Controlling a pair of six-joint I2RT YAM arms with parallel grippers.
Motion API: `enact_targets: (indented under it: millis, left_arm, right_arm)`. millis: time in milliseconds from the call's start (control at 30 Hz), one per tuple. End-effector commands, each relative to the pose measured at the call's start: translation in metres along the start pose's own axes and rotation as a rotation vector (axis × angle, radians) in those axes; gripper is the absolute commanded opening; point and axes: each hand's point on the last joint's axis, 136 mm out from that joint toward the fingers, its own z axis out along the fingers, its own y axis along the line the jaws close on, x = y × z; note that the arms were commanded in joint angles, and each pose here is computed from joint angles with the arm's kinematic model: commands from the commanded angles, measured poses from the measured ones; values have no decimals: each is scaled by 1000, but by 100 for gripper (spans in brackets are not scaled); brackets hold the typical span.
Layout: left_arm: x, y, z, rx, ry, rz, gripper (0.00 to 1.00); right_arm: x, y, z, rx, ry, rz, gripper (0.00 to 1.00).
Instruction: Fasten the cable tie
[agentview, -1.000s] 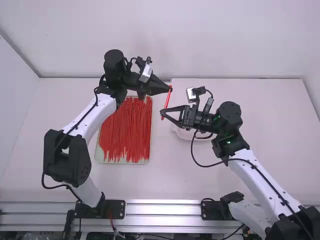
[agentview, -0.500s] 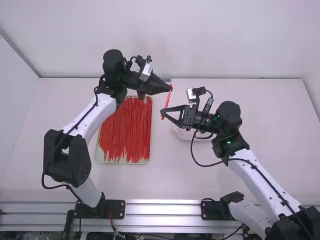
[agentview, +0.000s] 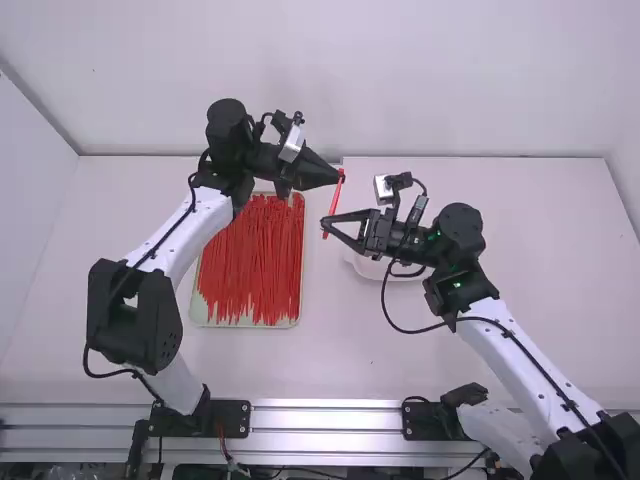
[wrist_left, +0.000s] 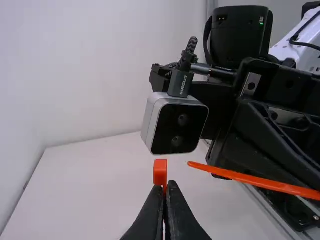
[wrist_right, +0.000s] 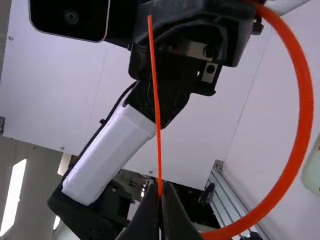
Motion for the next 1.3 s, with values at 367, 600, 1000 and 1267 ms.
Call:
enact_targets:
  millis: [367,600,1000,1267]
  left_arm:
    - [-3,-4,4,9,-1,3,2]
    - [-3,-5,7,16,-2,3,2]
    - [-2,-5,7,18,-2,-7,2]
    - [-2,-7,11,27,-3,-7,2]
  right_arm:
    - [-5,11,0,-14,-19,-12,0]
    - [-7,11,-1,-12,-25,-13,0]
    - [-15,7,-6,1,-49,-8,0]
    - [-16,7,-6,2,-55,-9,0]
